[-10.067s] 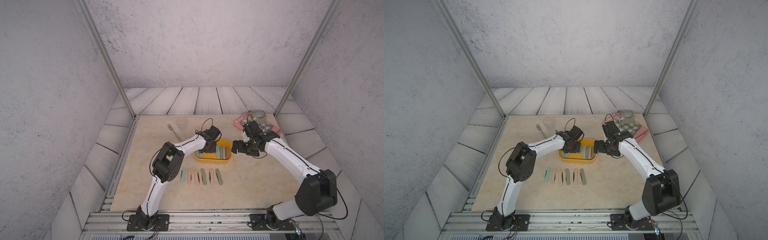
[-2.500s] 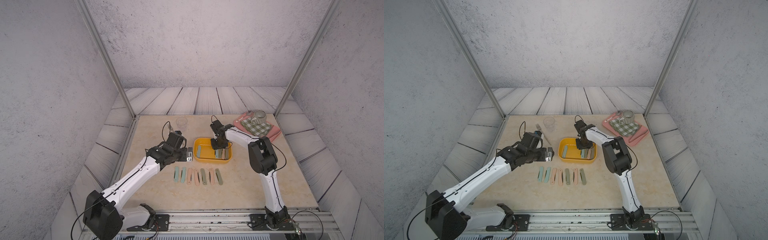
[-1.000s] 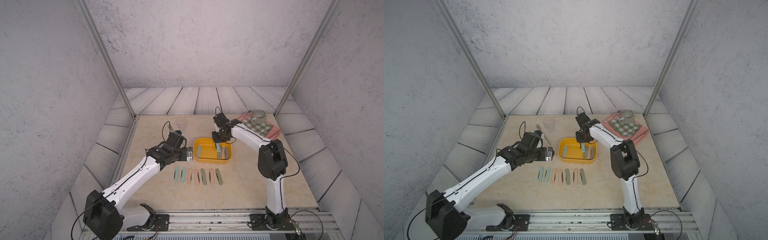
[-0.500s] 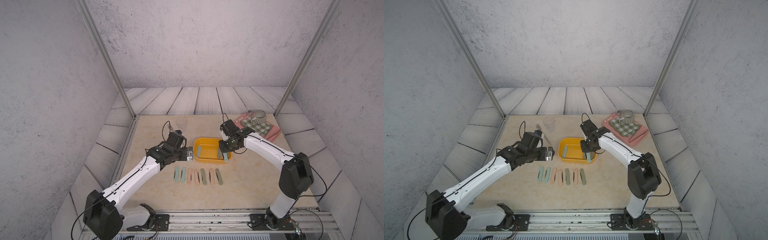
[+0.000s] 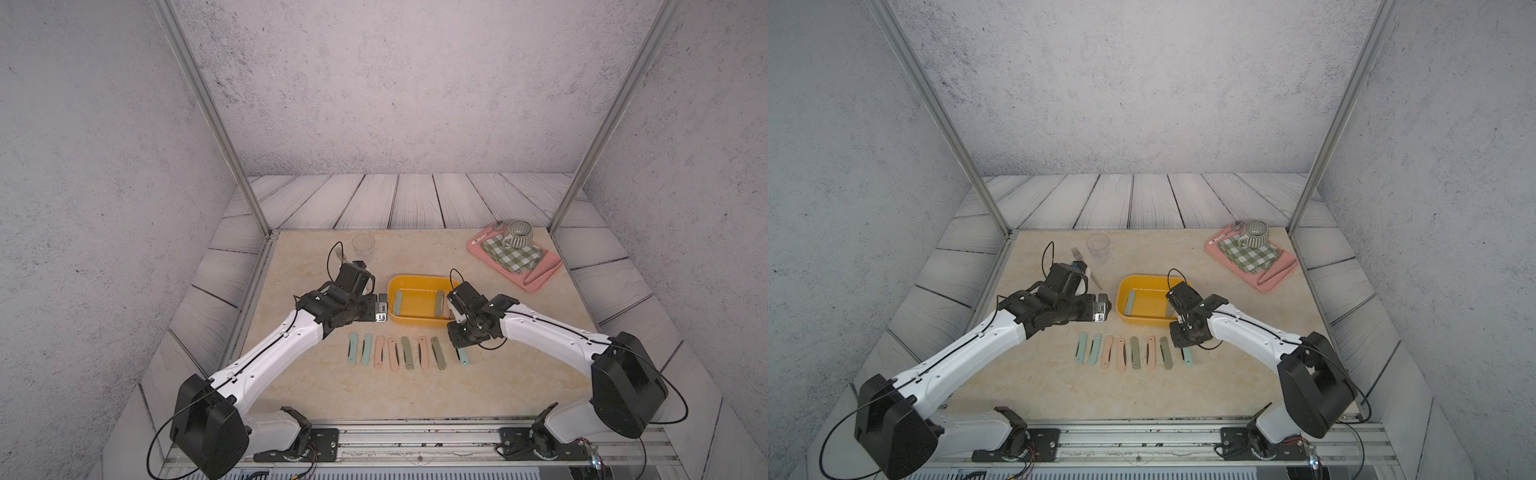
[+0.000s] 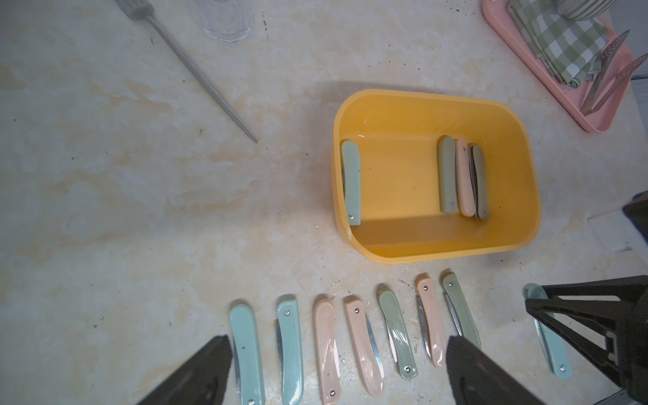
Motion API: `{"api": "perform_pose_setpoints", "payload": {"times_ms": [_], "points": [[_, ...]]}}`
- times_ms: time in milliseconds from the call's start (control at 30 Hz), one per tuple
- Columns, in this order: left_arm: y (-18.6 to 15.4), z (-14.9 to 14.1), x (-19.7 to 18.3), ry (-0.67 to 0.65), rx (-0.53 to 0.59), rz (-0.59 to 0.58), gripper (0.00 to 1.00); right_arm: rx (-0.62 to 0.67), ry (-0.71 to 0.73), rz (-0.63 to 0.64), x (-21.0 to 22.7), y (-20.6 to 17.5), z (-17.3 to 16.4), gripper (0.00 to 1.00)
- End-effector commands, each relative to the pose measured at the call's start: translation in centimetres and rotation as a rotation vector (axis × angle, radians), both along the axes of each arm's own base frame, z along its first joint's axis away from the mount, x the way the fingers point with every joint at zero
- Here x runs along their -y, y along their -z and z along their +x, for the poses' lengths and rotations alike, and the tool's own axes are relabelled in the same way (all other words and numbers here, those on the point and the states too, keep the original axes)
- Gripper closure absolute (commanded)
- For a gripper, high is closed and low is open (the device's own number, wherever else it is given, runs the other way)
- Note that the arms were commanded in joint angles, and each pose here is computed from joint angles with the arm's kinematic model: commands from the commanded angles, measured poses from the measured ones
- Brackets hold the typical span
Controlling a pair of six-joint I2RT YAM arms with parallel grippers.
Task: Take the fruit knife out of the storage box
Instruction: Place the fruit knife at the center of the board.
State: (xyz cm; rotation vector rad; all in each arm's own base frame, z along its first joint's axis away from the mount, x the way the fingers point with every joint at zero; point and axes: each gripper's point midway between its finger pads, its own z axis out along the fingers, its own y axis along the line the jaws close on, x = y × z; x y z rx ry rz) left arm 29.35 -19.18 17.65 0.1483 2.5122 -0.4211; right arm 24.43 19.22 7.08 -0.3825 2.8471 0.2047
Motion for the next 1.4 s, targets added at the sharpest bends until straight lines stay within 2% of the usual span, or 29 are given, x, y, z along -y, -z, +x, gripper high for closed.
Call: {"api": "perform_pose_setpoints", "payload": {"times_ms": [0,267,867,1033,1367], "points": [[-0.7,0.4,0.2,-0.003,0.001,-0.015,0.01,0.069,0.042,0.015,-0.3,0.4,1.3,0.9],[-0.6,0.4,0.3,0.002,-0.005,-0.015,0.01,0.054,0.076,0.014,-0.6,2.9,1.8,0.89],[-0.2,0.8,0.5,0.006,-0.011,-0.008,0.01,-0.004,0.081,0.016,-1.3,5.0,1.6,0.88],[-0.3,0.8,0.5,0.001,-0.009,-0.008,0.01,-0.017,0.084,0.006,-1.0,5.3,1.2,0.82],[-0.1,0.9,0.5,-0.005,-0.013,-0.011,0.01,-0.009,0.079,0.003,-1.0,4.7,1.4,0.62]]}}
